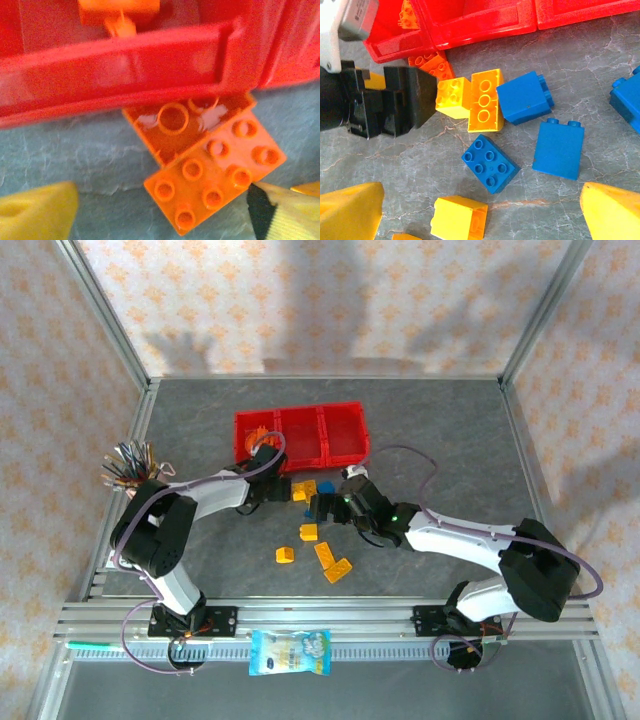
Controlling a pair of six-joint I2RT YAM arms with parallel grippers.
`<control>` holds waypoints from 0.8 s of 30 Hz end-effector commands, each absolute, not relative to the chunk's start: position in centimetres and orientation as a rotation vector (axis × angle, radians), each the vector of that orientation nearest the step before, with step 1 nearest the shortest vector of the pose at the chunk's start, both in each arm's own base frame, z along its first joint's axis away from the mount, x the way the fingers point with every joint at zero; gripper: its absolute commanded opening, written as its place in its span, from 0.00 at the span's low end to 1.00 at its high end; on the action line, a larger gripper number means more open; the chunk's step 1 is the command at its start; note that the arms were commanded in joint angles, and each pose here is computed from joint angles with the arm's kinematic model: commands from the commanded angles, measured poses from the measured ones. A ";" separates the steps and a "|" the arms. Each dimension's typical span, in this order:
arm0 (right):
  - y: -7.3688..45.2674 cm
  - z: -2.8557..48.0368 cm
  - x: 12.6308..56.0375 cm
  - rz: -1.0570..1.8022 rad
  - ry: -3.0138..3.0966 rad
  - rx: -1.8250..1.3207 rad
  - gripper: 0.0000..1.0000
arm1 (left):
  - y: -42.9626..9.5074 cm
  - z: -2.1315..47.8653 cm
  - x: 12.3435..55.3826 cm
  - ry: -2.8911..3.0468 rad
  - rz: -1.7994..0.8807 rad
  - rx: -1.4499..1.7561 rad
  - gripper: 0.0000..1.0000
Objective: Sort the legos into containers by color
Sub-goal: Move the container to the top-center of the table.
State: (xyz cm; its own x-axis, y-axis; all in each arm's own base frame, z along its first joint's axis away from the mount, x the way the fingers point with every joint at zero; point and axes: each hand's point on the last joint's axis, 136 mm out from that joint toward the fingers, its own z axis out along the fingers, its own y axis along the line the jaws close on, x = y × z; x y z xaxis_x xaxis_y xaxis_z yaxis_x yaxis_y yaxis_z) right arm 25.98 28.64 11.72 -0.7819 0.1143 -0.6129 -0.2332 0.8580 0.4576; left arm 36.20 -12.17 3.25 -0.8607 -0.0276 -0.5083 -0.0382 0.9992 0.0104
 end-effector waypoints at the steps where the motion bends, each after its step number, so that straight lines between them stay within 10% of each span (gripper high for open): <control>1: 28.2 12.4 26.7 0.670 2.347 -0.061 1.00 | -13.2 5.1 38.9 2.519 -0.016 0.028 0.98; 24: 28.8 12.6 26.9 0.680 2.351 -0.069 1.00 | -15.9 6.2 43.8 2.473 -0.076 0.205 1.00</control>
State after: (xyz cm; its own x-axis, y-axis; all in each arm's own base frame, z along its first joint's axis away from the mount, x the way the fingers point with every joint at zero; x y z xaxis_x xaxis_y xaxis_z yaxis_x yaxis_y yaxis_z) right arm 26.12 28.69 11.43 -0.7852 0.1114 -0.6092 -0.2294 0.8614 0.4531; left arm 42.24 -15.23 5.14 -0.7997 0.1052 -0.5911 0.1344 0.9909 -0.0053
